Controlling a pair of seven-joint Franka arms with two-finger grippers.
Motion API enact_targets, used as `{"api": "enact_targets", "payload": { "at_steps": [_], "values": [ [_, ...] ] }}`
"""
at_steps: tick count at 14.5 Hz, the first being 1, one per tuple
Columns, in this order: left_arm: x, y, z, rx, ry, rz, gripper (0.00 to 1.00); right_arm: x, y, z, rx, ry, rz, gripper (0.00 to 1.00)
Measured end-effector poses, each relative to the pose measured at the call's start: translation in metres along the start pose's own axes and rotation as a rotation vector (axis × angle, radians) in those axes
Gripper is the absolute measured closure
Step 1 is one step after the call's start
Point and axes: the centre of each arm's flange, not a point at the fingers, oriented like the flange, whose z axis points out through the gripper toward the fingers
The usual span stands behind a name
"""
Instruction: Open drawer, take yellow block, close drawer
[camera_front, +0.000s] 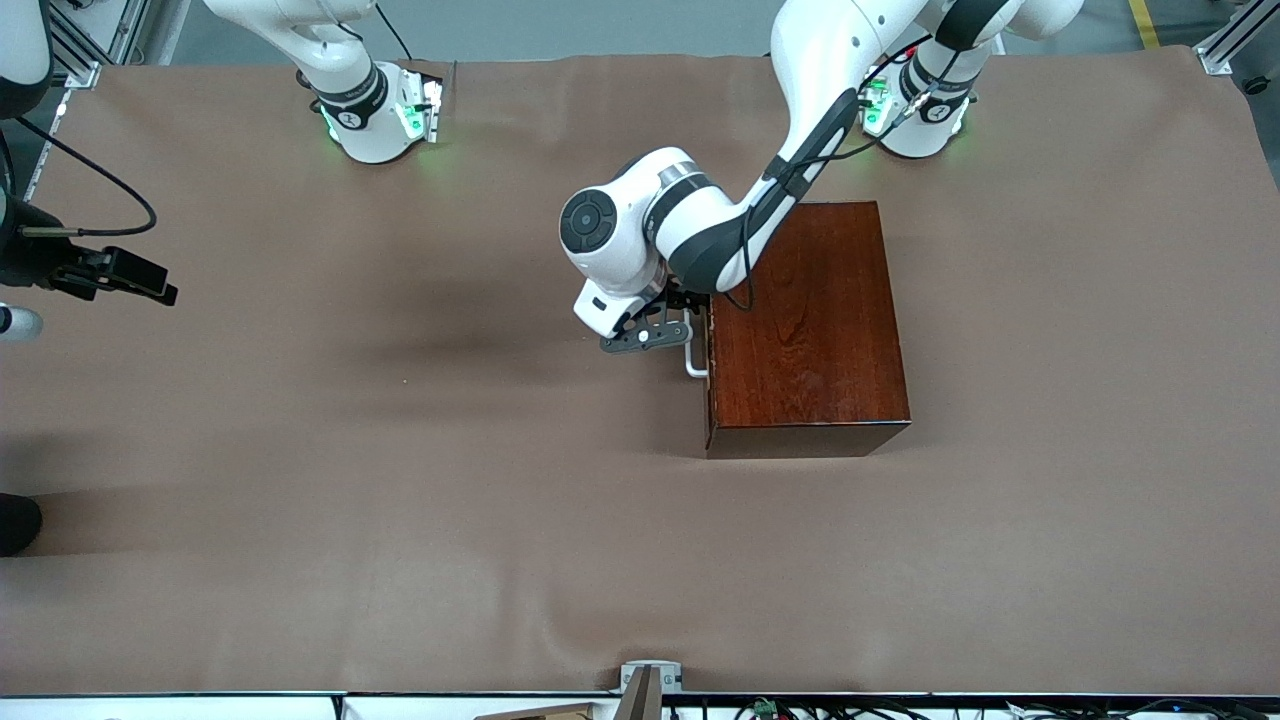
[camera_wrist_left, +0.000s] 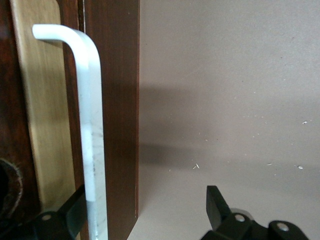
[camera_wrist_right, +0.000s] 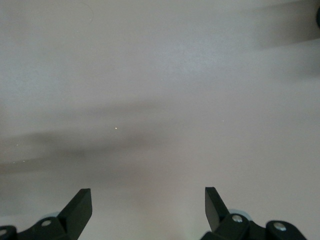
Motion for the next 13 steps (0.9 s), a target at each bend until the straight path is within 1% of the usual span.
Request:
{"api": "enact_targets", "payload": {
  "at_steps": [13],
  "values": [
    [0.0005,0.0006,-0.0008,-0.006,0.004,-0.017,0.00,0.0000,0.0000,0.0000,0.000,0.000,0.000,0.00]
  ]
}}
